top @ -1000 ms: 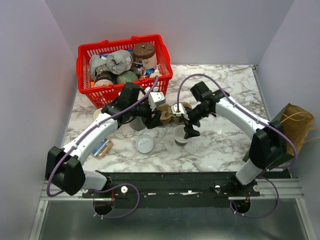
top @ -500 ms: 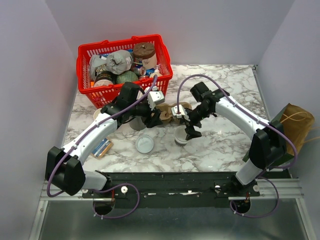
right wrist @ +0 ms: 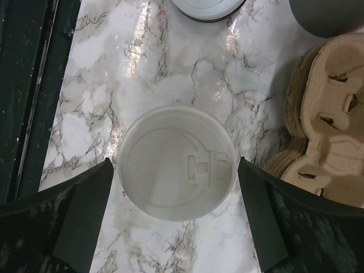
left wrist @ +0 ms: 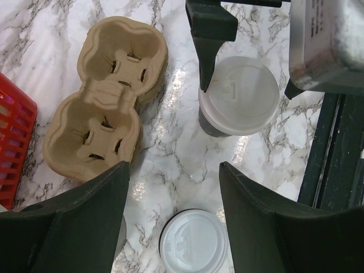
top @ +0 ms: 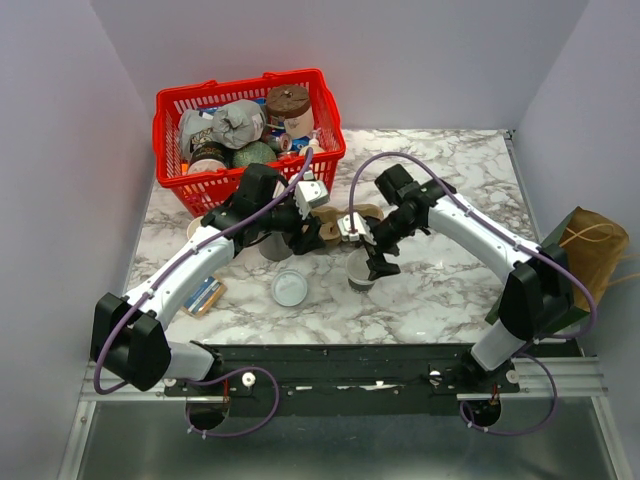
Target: Pack the takeout coffee
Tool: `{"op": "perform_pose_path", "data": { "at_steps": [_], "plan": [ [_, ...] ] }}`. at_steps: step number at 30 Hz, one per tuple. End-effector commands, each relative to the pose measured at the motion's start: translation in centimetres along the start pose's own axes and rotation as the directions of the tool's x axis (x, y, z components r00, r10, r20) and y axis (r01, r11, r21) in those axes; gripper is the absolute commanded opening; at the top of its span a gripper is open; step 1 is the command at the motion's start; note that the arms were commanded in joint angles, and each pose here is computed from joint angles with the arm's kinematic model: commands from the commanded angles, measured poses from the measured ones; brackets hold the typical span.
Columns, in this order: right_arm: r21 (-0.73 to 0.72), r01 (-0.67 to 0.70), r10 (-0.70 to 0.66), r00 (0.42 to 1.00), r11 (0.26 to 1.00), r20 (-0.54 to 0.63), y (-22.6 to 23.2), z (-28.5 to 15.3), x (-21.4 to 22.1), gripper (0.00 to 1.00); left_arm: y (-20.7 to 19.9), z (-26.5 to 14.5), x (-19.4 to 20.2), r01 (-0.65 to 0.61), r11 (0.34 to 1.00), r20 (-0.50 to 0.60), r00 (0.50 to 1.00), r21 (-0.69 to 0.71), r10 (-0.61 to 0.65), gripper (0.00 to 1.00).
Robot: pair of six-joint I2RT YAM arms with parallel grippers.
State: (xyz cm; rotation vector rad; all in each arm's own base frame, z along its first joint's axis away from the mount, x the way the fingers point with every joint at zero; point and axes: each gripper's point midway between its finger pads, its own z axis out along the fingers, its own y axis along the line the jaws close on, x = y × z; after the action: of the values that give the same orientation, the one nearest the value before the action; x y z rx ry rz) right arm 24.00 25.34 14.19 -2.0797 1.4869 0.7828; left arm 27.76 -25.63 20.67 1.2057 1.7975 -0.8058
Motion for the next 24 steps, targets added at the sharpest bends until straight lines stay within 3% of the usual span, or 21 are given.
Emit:
{"op": "perform_pose_path", "data": {
  "at_steps": [1, 14, 24],
  "plan": [
    [0.012, 0.054, -0.054, 0.998, 0.998, -0.017, -0.2, 0.0, -0.2, 1.0, 0.4, 0.1, 0.2, 0.002, 1.0, 0.003, 1.0, -0.013, -0.002, 0.72],
    [0.021, 0.072, -0.07, 0.994, 0.997, -0.079, -0.3, 0.8, 0.8, 0.99, 0.7, 0.4, 0.3, 0.021, 1.0, 0.007, 1.0, -0.016, -0.021, 0.72],
    [0.042, 0.062, -0.058, 0.994, 0.997, -0.091, -0.7, 0.7, 0.8, 0.86, 0.8, 0.6, 0.3, 0.03, 0.999, 0.01, 0.999, -0.014, -0.03, 0.72]
  ]
}}
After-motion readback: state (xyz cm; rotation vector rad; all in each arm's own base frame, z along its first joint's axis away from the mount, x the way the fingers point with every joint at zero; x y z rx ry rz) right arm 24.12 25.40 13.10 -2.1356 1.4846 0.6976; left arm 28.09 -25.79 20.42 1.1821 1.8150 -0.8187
